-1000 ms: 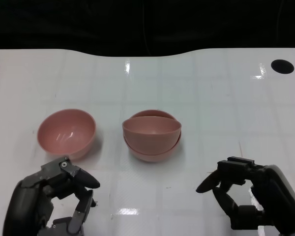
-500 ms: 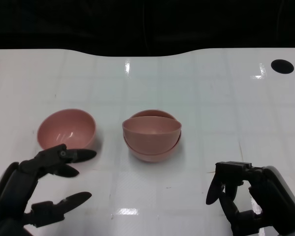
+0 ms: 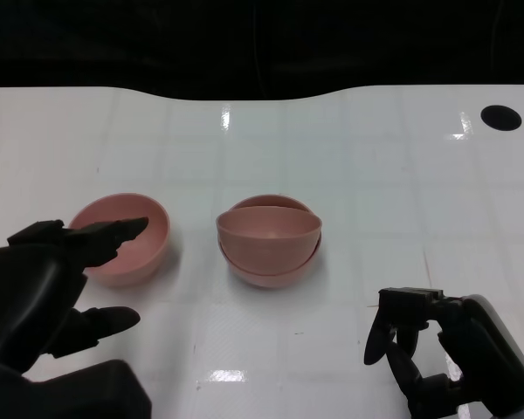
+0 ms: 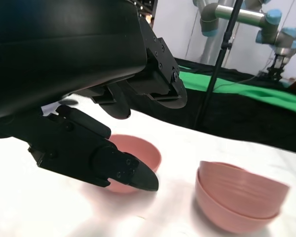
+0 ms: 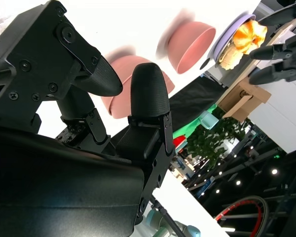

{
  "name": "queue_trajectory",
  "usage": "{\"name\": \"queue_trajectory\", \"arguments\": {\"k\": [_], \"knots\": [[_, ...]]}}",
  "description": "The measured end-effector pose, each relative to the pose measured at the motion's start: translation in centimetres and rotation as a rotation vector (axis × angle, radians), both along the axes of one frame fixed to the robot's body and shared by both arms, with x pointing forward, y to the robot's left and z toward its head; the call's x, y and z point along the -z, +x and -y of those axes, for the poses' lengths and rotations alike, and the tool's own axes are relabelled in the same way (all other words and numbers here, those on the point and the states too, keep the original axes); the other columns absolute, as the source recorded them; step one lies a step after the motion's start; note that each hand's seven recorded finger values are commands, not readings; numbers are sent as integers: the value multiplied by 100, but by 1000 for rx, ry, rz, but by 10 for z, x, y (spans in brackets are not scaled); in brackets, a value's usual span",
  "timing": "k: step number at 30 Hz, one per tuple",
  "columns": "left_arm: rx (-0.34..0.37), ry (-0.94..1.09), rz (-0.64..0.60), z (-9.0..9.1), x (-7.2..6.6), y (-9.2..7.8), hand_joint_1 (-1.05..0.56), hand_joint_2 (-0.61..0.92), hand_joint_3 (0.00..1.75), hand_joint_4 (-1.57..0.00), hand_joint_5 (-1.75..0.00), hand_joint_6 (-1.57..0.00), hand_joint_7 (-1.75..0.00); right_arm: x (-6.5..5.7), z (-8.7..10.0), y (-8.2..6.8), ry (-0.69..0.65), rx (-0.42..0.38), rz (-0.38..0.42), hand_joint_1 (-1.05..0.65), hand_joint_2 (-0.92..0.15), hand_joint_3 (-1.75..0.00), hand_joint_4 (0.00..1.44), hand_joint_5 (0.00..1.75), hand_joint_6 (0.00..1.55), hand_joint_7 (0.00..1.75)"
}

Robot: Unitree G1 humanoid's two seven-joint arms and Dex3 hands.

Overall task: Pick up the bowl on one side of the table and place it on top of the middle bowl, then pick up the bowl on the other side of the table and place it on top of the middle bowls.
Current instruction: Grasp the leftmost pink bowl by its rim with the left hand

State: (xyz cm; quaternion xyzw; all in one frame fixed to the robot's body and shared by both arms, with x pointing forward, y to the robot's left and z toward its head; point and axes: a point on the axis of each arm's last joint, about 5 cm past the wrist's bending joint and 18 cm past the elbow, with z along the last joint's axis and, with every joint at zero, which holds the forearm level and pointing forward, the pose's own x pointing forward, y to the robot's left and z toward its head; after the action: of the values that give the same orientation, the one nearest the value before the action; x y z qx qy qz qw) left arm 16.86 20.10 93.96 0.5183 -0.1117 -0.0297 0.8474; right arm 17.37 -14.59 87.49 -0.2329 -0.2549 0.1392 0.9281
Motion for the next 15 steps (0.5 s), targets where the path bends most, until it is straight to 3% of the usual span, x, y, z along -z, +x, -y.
{"name": "queue_trajectory", "arguments": {"k": [5,15], "knots": [[-20,163,-37,6,-2,17,-52,85,0,-48,-37,-51,0,0,-1,0,4,1,1,-5,-15,-168,90,175,81,149],[-45,297,-154,16,12,49,-50,84,0,-61,-18,-53,-1,-3,-1,0,5,6,9,-6,-15,-167,90,175,80,148]]}}
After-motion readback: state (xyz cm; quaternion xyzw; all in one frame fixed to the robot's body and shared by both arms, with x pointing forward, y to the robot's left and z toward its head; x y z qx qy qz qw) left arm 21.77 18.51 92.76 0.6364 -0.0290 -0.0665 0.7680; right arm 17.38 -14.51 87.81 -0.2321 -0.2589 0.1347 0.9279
